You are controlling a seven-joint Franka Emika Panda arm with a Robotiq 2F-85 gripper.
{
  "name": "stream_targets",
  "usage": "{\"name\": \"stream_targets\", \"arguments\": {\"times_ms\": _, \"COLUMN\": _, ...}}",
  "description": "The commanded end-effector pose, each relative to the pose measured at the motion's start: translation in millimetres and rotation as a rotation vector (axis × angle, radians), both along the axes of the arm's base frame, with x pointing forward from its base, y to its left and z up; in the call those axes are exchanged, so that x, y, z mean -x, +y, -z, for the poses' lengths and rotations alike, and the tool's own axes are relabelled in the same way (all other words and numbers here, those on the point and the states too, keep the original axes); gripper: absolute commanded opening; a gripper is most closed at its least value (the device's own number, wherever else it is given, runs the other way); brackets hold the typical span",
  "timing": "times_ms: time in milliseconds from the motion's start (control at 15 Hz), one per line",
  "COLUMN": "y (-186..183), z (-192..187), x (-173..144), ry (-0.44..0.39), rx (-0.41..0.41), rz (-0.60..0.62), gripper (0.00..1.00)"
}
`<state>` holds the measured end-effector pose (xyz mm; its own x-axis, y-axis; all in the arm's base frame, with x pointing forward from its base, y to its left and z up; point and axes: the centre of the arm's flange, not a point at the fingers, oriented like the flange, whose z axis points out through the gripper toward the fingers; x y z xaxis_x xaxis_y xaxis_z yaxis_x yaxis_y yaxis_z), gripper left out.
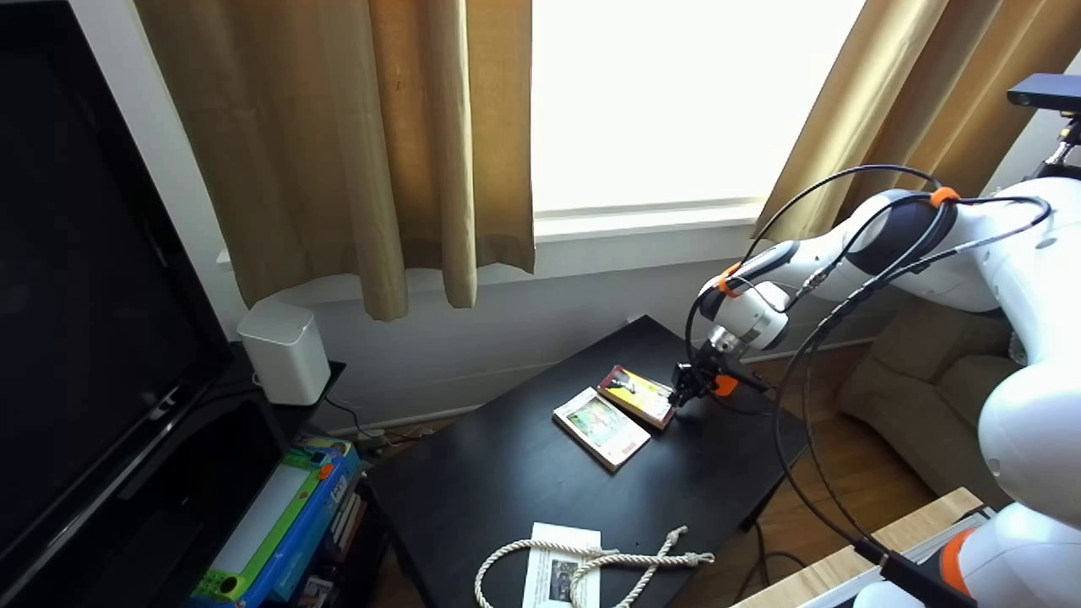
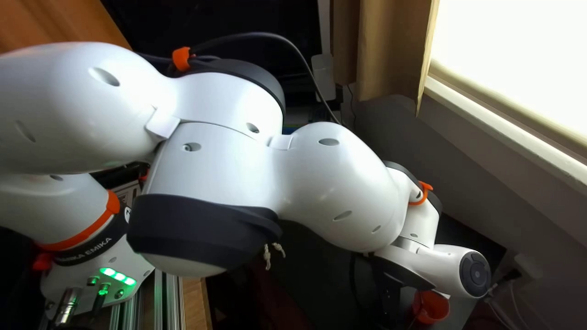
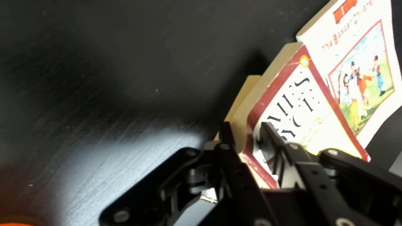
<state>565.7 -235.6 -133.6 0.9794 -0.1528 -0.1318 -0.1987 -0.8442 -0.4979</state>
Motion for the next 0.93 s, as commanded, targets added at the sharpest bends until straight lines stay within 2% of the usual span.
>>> {"name": "stream_targets", "arguments": {"times_ms": 0, "y": -2.8, "z": -2.6, "x": 3.4, "ry": 0.031, "rx": 0.029, "rz": 0.008, "gripper": 0.06}}
{"name": "stream_targets", "arguments": {"times_ms": 533, "y": 2.0, "z": -26.1, "x": -1.1, "ry": 0.033, "rx": -0.008, "rz": -0.017, "gripper": 0.06}}
{"name": "stream_targets", "arguments": {"times_ms": 867, "y": 8.9, "z": -46.8, "x": -2.9, "ry": 0.061, "rx": -0.091, "rz": -0.030, "gripper": 0.06}}
